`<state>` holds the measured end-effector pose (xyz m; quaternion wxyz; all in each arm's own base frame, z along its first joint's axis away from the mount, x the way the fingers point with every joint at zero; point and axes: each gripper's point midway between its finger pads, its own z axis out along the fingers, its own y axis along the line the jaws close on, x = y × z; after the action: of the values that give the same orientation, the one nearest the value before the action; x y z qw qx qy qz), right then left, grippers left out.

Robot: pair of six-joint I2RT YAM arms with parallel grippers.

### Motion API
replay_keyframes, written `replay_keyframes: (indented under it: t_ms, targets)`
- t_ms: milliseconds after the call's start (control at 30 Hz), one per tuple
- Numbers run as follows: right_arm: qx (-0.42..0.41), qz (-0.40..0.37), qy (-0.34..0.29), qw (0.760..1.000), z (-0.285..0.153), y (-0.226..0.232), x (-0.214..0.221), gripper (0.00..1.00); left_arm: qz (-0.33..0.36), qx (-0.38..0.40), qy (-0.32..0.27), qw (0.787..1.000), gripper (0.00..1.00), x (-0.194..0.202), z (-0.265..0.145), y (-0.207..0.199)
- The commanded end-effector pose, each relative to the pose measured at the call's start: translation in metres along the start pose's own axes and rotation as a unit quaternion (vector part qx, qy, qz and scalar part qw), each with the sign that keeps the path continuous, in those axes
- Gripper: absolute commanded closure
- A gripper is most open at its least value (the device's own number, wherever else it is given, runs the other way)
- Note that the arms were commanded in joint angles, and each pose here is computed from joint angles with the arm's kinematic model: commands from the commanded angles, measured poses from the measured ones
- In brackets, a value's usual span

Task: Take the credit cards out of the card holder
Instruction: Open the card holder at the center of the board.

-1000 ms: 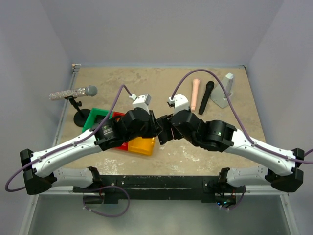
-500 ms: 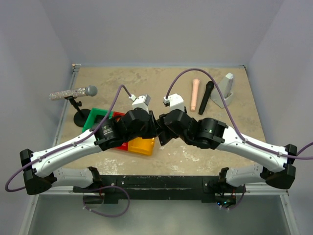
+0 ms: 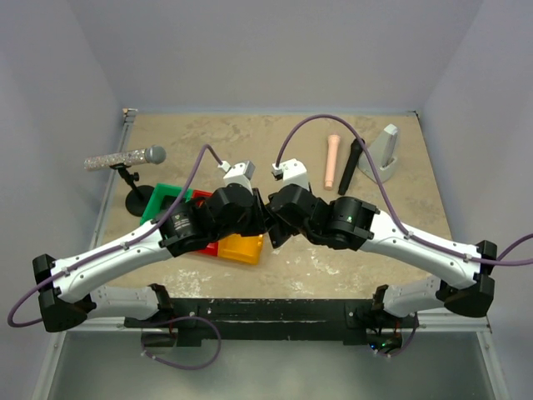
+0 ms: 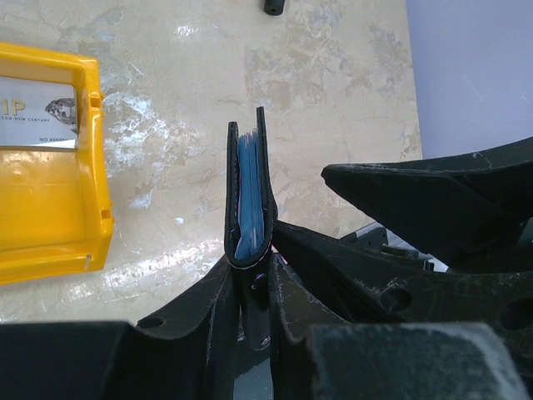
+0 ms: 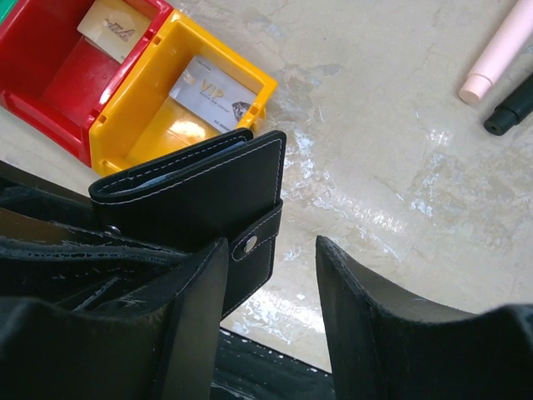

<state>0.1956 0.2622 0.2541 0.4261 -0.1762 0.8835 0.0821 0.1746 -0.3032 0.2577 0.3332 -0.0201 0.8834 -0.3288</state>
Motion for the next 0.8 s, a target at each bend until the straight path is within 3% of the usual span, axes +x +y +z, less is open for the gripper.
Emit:
replay_keyframes:
  t_ms: [0,467,767]
  targets:
    - [0.031,-0.005,0.004,0.999,0.001,-0.007,-0.002,0.51,-0.028,0.072,-0.021,0.997,1.00,-0.017,-0.021,-0.031]
    - [0.046,-0.024,0.024,0.998,0.008,-0.006,0.005,0.71,-0.029,0.082,-0.026,0.996,1.00,-0.019,-0.026,-0.034]
    - [0.046,-0.030,0.035,0.998,0.012,-0.005,0.011,0.90,-0.030,0.085,-0.027,0.996,1.00,-0.019,-0.027,-0.034]
